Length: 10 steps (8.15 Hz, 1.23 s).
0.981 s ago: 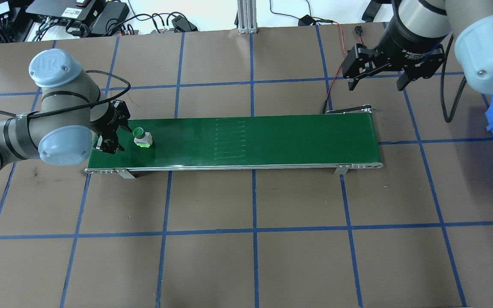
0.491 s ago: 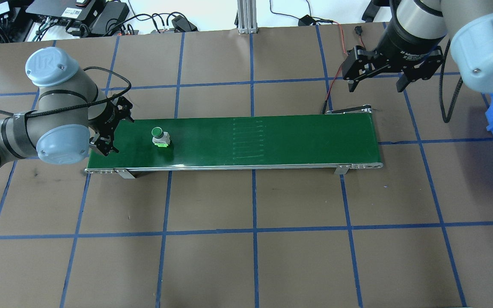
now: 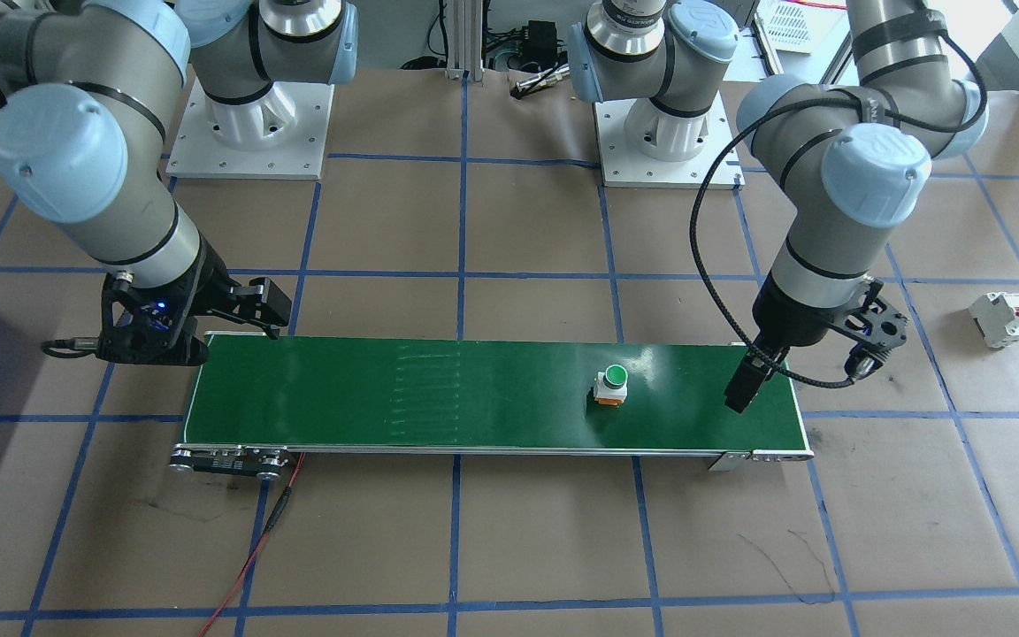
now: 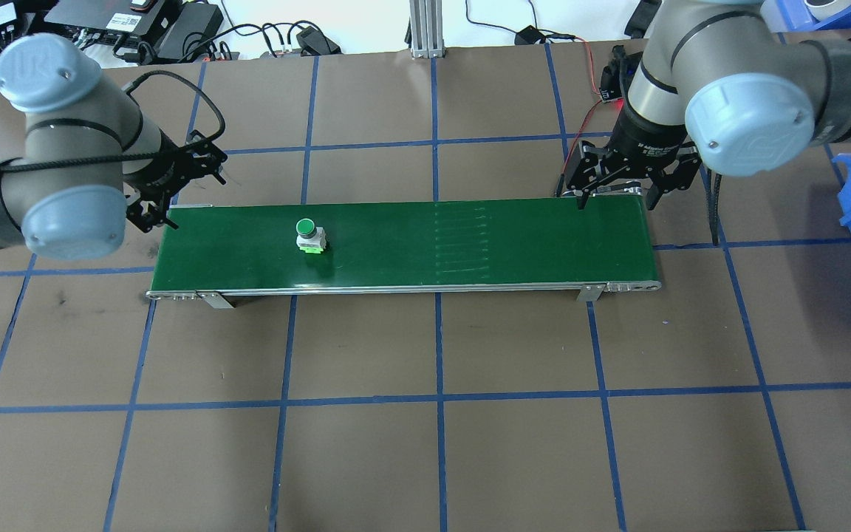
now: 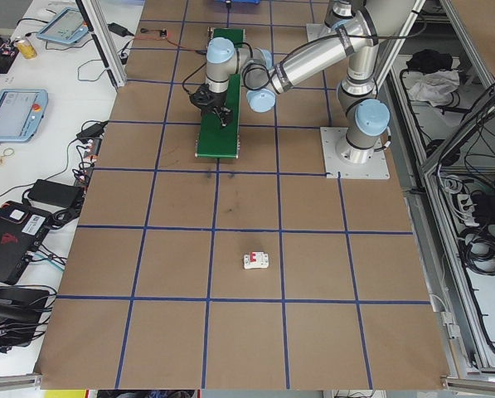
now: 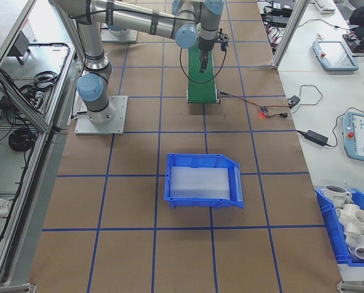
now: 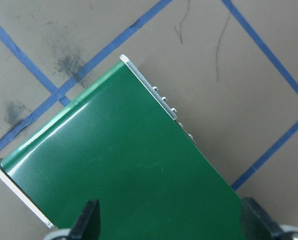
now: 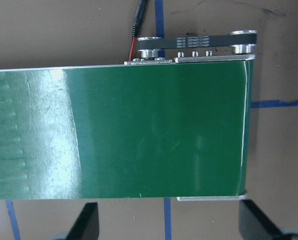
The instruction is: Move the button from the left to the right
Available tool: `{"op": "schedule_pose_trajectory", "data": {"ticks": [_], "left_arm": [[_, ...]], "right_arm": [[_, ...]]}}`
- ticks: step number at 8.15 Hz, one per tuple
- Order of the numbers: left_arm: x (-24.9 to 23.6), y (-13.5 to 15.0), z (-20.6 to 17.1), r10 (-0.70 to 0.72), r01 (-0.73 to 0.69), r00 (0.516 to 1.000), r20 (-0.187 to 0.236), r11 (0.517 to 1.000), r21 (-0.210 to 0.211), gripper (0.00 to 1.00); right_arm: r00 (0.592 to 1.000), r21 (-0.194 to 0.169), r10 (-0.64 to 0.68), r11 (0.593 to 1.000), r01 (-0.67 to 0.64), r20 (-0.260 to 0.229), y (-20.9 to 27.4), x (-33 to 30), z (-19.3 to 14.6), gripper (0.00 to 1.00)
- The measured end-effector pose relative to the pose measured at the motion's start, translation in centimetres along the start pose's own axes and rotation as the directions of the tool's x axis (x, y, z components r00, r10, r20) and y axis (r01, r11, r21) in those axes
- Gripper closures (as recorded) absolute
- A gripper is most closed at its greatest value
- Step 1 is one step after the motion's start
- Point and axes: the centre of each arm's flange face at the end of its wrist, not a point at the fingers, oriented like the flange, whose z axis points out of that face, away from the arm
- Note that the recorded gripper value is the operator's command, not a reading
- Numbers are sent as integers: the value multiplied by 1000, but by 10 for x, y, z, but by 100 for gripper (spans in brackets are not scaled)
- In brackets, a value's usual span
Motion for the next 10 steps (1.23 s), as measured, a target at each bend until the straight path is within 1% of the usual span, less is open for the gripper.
{"op": "schedule_pose_trajectory", "data": {"ticks": [1,2,3,4,5,6,7,8,9,10], "left_arm": [[6,-6,-39,98,-98,995,6,995,-14,0],[16,-11,-86,165,-164,986,18,985,-52,0],[32,-8,-140,218,-216,976,24,973,-86,0],[51,1,-198,269,-265,963,25,959,-101,0],[64,16,-243,310,-307,951,15,947,-97,0],[73,37,-274,352,-350,936,2,933,-85,0],[79,56,-290,404,-403,915,-8,912,-74,0],[84,66,-295,484,-484,875,-17,873,-68,0],[83,73,-303,562,-562,827,-26,825,-56,0],[80,77,-309,609,-610,793,-31,791,-46,0]], "right_arm": [[1000,-18,0,1000,0,-2,-6,1,24,0],[1000,-18,0,1000,0,-10,-12,2,38,0],[1000,-17,-1,1000,0,-14,-16,3,47,0],[1000,-21,1,1000,-1,-3,-19,2,54,1],[999,-24,5,1000,-4,38,-21,0,57,4],[994,-26,16,1000,-13,109,-22,-2,59,5],[984,-25,36,999,-32,173,-25,3,59,4],[971,-29,58,998,-53,230,-25,9,61,4],[959,-32,72,997,-65,273,-24,12,63,4],[952,-34,78,997,-71,295,-23,13,65,4]]}}
